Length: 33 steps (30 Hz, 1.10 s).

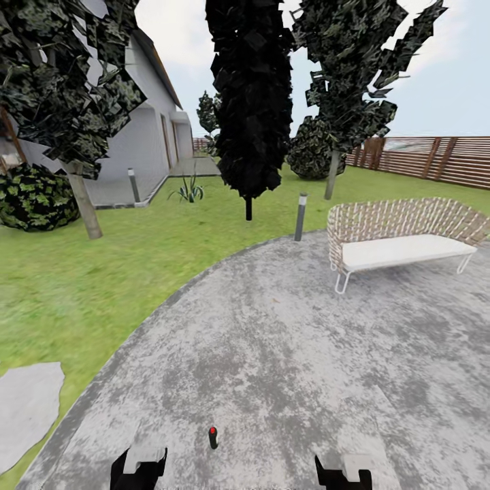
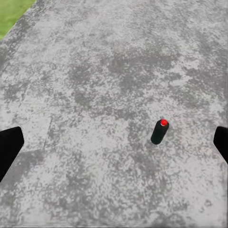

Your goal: In the garden, pick up the pesticide atomizer on the floor and spray pesticide onto both trees until each tree trunk is fully covered.

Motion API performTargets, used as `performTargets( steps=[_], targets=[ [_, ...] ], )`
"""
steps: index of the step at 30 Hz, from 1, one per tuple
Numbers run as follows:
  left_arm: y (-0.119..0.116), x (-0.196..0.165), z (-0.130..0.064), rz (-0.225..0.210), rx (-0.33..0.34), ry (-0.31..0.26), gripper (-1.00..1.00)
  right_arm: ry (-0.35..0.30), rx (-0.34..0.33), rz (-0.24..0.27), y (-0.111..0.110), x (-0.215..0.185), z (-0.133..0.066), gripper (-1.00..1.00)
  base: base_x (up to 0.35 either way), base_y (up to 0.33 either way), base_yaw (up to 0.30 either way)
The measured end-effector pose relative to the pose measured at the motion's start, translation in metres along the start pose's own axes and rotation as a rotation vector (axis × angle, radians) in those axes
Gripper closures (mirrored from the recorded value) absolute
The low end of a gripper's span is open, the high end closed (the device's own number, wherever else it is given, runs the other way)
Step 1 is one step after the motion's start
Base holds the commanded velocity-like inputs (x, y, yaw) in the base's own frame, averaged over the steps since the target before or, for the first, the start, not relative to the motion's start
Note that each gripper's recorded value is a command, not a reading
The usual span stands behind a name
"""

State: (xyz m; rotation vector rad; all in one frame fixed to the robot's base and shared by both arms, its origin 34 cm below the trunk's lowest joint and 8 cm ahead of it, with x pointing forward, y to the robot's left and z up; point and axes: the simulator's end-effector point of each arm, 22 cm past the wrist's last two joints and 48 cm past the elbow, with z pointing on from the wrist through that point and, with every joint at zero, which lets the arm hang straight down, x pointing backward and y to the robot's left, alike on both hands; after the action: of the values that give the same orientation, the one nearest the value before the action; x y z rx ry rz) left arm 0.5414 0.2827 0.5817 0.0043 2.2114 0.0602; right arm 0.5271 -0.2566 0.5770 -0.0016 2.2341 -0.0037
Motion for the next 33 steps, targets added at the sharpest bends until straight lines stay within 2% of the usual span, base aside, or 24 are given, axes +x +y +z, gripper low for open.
performTargets(
  steps=[15, 25, 28, 33],
  targets=[
    [0.0, 0.0, 0.0, 0.001, -0.001, 0.003, -1.0, -0.001, 0.001, 0.001, -0.001, 0.0, 0.0, -1.0, -0.024, -0.263, 0.262],
    [-0.001, -0.007, 0.001, 0.019, 0.007, -0.014, -1.0, -0.012, 0.009, 0.006, -0.003, -0.005, 0.001, -1.0, 0.0, -0.075, 0.043],
    [0.005, -0.011, 0.004, 0.025, 0.0, -0.014, -1.0, -0.041, 0.012, 0.003, -0.006, -0.019, 0.002, -1.0, 0.0, -0.003, 0.001],
    [0.01, -0.051, 0.022, 0.026, -0.011, -0.054, -1.0, -0.122, 0.017, -0.007, -0.012, -0.059, 0.004, -1.0, 0.0, 0.0, 0.0]
  ],
)
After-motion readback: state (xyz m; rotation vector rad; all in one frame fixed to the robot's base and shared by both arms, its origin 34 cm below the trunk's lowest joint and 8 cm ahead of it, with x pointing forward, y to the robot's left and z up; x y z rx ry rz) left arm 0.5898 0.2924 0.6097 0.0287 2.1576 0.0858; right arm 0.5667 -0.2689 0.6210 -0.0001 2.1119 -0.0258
